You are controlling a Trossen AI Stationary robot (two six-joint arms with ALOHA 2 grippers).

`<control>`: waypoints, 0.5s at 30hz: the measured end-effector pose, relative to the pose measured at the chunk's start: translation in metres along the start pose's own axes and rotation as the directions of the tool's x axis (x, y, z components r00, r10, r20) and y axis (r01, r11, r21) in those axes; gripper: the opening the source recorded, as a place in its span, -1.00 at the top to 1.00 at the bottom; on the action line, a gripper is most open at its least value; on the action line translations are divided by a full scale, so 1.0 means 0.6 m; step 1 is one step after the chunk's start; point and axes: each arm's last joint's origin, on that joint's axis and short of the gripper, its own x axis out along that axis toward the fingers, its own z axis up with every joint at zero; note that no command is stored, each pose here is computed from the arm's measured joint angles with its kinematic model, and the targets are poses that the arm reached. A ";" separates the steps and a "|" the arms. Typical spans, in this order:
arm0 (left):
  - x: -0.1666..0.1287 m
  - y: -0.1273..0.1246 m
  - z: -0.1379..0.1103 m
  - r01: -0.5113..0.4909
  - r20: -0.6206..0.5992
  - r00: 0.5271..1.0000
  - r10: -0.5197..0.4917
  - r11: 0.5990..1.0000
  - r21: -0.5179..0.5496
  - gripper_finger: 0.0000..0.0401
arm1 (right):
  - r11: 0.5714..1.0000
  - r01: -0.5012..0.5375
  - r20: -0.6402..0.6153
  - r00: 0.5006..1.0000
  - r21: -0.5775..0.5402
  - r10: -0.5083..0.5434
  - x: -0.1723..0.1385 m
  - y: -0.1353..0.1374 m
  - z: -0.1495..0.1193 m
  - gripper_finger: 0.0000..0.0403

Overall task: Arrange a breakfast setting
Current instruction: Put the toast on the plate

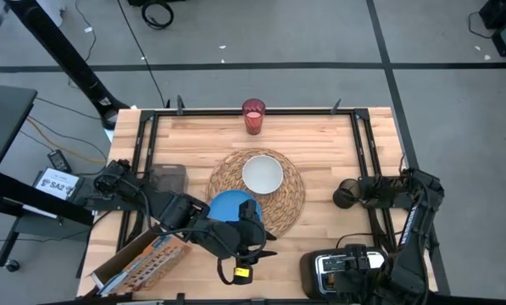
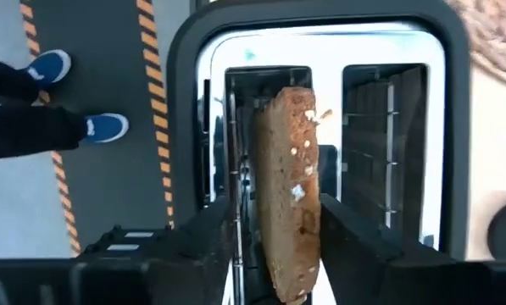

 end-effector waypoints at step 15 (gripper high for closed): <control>-0.007 0.010 0.008 -0.007 0.014 1.000 0.007 1.000 0.019 0.21 | 1.000 -0.020 -0.014 1.000 -0.018 0.020 0.000 0.001 0.003 0.63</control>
